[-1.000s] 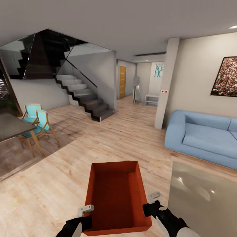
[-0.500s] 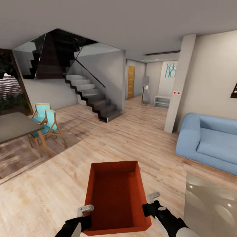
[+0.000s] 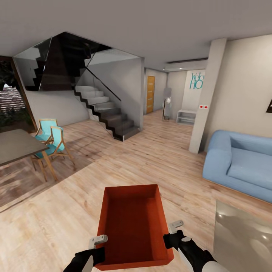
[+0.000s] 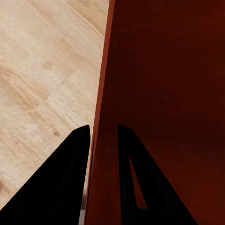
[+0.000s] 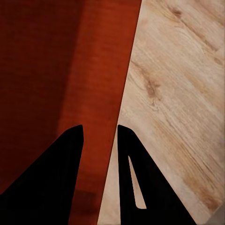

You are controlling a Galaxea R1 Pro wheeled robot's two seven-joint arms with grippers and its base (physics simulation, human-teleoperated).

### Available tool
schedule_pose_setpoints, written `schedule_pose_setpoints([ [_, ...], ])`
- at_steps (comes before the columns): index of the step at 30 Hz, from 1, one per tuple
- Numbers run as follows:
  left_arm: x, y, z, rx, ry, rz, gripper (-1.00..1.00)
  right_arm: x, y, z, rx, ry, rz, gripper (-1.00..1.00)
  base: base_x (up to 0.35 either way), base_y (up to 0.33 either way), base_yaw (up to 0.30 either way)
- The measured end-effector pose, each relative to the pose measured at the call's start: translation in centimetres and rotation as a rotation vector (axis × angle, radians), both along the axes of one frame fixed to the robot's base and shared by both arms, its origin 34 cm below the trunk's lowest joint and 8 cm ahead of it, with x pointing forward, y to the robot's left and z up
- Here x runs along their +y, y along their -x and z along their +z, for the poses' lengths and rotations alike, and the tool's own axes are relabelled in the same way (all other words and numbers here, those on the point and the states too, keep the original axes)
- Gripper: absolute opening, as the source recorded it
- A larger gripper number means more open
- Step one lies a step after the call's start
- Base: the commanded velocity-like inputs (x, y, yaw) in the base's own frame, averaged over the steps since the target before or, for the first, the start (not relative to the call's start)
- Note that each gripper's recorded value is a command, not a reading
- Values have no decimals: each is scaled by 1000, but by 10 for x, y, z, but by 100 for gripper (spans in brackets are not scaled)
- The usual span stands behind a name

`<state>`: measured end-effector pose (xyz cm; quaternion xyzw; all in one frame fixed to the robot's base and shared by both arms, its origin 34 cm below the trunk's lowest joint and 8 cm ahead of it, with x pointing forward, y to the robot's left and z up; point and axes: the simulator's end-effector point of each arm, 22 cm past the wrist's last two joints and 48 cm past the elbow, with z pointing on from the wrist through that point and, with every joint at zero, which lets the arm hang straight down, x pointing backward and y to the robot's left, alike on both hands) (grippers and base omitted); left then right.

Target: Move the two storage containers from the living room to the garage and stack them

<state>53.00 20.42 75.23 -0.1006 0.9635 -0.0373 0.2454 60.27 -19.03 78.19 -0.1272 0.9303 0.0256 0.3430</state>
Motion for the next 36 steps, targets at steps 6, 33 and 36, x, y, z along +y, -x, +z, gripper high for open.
schedule_pose_setpoints([
  [6,3,0,0,0,1,3,-100,3,0,0,-1,2,0,-100,316,0,0],
  [33,3,0,0,-1,2,5,-100,4,0,1,-2,2,1,-100,325,15,0],
  [36,4,0,0,-1,2,5,-100,4,0,1,-3,2,1,-100,325,0,0],
])
